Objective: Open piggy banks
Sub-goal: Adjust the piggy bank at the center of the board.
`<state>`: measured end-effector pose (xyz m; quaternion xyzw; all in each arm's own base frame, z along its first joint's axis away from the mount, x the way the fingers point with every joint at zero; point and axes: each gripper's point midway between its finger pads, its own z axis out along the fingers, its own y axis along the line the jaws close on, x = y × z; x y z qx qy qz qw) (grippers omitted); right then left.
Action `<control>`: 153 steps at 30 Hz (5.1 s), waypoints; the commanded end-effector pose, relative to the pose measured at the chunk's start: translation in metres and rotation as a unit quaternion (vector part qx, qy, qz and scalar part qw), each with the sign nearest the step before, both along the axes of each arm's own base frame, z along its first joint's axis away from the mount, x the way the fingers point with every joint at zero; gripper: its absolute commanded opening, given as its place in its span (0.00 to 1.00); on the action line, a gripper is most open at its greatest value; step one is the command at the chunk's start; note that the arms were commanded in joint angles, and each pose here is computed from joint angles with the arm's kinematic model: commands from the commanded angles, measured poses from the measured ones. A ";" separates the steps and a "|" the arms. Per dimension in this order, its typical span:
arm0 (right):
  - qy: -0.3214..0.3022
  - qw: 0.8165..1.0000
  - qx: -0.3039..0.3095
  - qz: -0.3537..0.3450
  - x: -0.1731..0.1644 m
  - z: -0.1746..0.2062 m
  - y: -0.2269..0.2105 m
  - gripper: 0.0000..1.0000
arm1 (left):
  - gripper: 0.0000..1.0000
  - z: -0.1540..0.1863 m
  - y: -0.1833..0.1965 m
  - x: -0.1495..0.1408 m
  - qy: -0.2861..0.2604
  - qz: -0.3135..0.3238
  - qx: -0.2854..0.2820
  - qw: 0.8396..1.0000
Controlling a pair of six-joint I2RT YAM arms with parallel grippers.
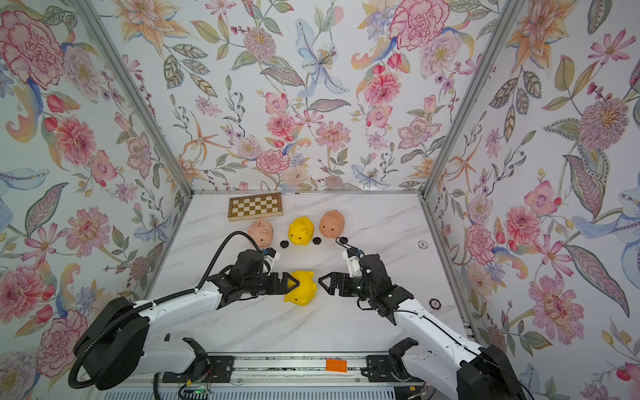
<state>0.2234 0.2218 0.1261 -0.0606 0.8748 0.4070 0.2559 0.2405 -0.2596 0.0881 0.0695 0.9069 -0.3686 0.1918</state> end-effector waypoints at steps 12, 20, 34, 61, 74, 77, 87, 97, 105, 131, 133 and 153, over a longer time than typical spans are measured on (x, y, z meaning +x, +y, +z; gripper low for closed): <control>-0.017 1.000 0.021 -0.001 0.012 -0.008 0.023 0.96 | 0.99 -0.007 0.000 0.010 -0.009 -0.017 0.009 1.000; -0.016 0.999 0.032 0.020 0.010 -0.013 0.037 0.94 | 0.99 -0.012 0.004 0.016 -0.010 -0.009 0.014 1.000; -0.062 0.996 0.047 0.052 0.030 -0.011 0.059 0.94 | 0.99 0.045 0.007 0.032 -0.066 0.005 -0.038 0.997; -0.054 0.994 0.061 0.072 -0.021 -0.027 0.059 0.93 | 0.99 0.020 0.017 0.052 -0.061 0.054 0.003 0.997; -0.027 0.991 -0.066 -0.110 0.035 -0.056 -0.005 0.93 | 0.99 0.029 -0.005 0.051 -0.119 0.062 0.046 0.990; -0.026 0.992 -0.082 -0.097 0.043 -0.059 0.003 0.93 | 0.99 0.026 -0.002 0.053 -0.126 0.080 0.058 0.987; -0.023 0.993 -0.108 -0.043 0.047 -0.072 0.043 0.91 | 0.99 0.016 -0.015 0.049 -0.127 0.068 0.037 0.989; -0.009 0.994 -0.100 -0.051 0.024 -0.085 0.050 0.91 | 0.99 -0.007 -0.007 0.042 -0.114 0.079 0.043 0.989; -0.011 0.994 -0.092 -0.056 0.022 -0.081 0.048 0.91 | 0.98 -0.020 -0.009 0.034 -0.108 0.066 0.026 0.992; -0.013 0.994 0.103 -0.013 0.006 -0.026 0.064 0.64 | 0.92 -0.048 0.019 0.029 -0.055 0.095 -0.060 0.992; -0.003 0.994 0.109 -0.015 0.005 -0.028 0.068 0.60 | 0.92 -0.048 0.019 0.029 -0.057 0.096 -0.064 0.992; -0.198 0.973 -0.026 0.119 -0.003 -0.038 0.077 0.38 | 0.90 -0.054 0.026 0.031 -0.046 0.085 -0.044 0.994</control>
